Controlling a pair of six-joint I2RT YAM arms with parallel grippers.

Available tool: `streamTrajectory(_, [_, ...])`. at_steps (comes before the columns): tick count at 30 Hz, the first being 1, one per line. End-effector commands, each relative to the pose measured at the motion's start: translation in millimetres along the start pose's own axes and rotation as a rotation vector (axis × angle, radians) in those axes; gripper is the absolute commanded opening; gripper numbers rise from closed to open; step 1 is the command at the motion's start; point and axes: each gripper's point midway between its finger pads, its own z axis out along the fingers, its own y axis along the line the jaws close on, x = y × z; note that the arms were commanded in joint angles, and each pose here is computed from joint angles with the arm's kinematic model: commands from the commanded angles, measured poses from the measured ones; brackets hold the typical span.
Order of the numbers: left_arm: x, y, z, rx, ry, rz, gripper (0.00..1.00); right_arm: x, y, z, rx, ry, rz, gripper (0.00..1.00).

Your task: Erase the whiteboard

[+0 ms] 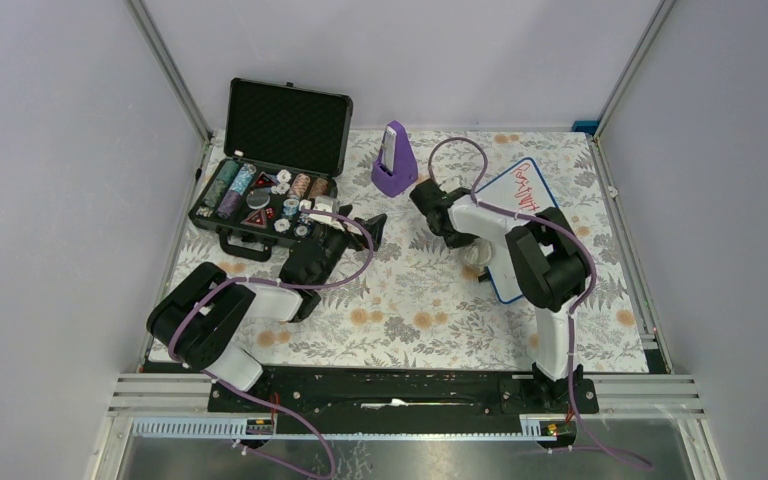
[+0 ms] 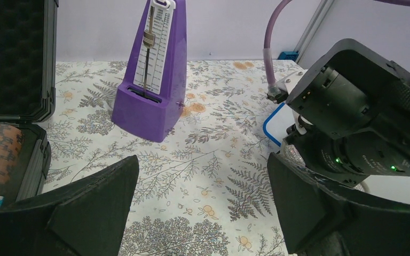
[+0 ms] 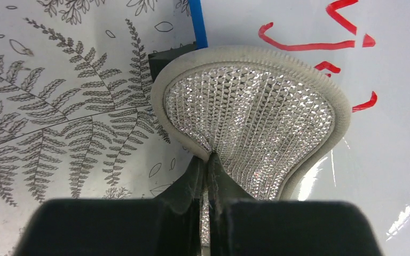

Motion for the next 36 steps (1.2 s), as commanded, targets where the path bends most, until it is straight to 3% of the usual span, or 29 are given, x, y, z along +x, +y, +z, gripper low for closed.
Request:
streamTrajectory(1, [-18.6, -0.7, 5.6, -0.003, -0.065, -0.006, 0.99, -12.6, -1.4, -20.3, -0.085, 0.012, 0.058, 0.0])
streamTrajectory(7, [-17.9, -0.9, 6.1, -0.002, -0.063, -0.009, 0.99, -75.1, -76.3, -57.1, 0.045, -0.134, 0.145, 0.0])
streamTrajectory(13, [-19.5, 0.2, 4.6, -0.006, -0.068, -0.008, 0.99, -82.9, -127.9, -30.8, 0.199, -0.084, 0.184, 0.0])
streamTrajectory(17, [-19.5, 0.5, 4.6, -0.006, -0.068, -0.009, 0.99, -69.2, -115.0, -6.0, 0.217, -0.023, 0.149, 0.0])
streamTrajectory(22, [-20.4, 1.9, 4.6, -0.009, -0.071, -0.009, 0.99, -26.7, -66.5, 22.0, 0.125, 0.068, 0.103, 0.0])
streamTrajectory(29, [-18.7, 0.9, 4.9, -0.003, -0.067, -0.016, 0.99, 16.5, -7.1, 24.6, 0.053, 0.117, -0.003, 0.0])
streamTrajectory(32, [-19.2, 0.9, 4.9, -0.004, -0.068, -0.016, 0.99, 9.4, -0.6, 10.2, -0.027, 0.09, 0.035, 0.0])
streamTrajectory(36, [-18.2, 0.6, 5.3, -0.001, -0.065, -0.018, 0.99, -36.5, -28.5, -24.1, -0.02, -0.035, 0.073, 0.0])
